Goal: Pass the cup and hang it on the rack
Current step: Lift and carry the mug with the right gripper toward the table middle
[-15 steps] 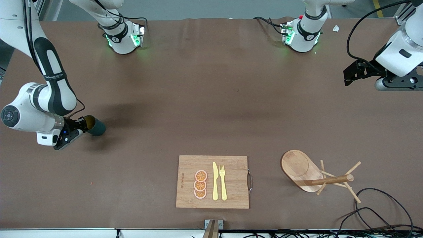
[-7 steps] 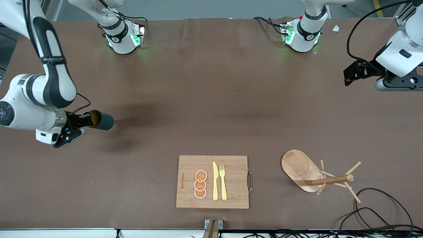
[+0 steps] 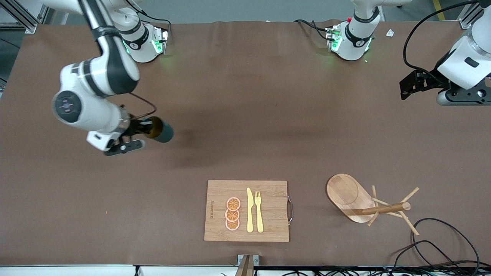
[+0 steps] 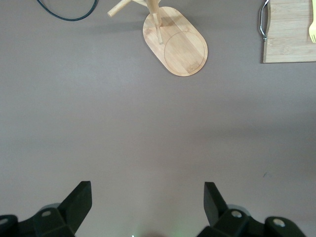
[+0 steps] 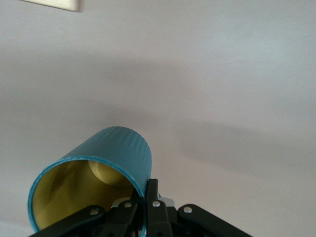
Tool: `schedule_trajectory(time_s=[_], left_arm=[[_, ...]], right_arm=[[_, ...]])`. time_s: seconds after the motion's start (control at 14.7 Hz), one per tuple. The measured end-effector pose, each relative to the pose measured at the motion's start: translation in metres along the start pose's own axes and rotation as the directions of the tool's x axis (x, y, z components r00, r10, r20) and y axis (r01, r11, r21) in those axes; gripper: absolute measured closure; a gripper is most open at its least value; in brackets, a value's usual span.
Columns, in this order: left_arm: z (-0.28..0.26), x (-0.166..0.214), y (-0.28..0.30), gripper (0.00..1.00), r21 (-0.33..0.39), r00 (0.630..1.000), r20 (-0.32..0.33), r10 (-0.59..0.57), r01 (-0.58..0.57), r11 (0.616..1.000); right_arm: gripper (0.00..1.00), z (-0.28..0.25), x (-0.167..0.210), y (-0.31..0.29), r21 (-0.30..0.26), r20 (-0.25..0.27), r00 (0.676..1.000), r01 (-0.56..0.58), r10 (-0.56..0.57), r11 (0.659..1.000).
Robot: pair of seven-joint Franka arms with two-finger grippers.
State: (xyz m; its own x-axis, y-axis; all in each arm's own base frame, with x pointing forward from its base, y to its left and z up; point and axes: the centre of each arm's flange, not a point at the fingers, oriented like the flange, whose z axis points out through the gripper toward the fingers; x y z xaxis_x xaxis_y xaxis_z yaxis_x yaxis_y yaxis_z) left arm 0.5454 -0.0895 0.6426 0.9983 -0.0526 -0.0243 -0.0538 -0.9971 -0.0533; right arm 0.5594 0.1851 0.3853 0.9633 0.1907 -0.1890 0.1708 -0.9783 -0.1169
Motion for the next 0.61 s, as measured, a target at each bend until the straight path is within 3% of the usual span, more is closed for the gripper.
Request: schedule_trajectory(time_s=[0.27, 0.61], left_arm=[[0.000, 0.000, 0.000, 0.00, 0.000, 1.000, 0.001, 0.000, 0.000, 1.000], [-0.003, -0.004, -0.001, 0.00, 0.001, 1.000, 0.004, -0.001, 0.001, 1.000]], right_arm=[[0.96, 0.011, -0.012, -0.095, -0.010, -0.052, 0.997, -0.058, 0.058, 0.998], [0.96, 0.044, -0.028, -0.186, -0.008, -0.120, 0.993, -0.015, 0.014, 1.000]])
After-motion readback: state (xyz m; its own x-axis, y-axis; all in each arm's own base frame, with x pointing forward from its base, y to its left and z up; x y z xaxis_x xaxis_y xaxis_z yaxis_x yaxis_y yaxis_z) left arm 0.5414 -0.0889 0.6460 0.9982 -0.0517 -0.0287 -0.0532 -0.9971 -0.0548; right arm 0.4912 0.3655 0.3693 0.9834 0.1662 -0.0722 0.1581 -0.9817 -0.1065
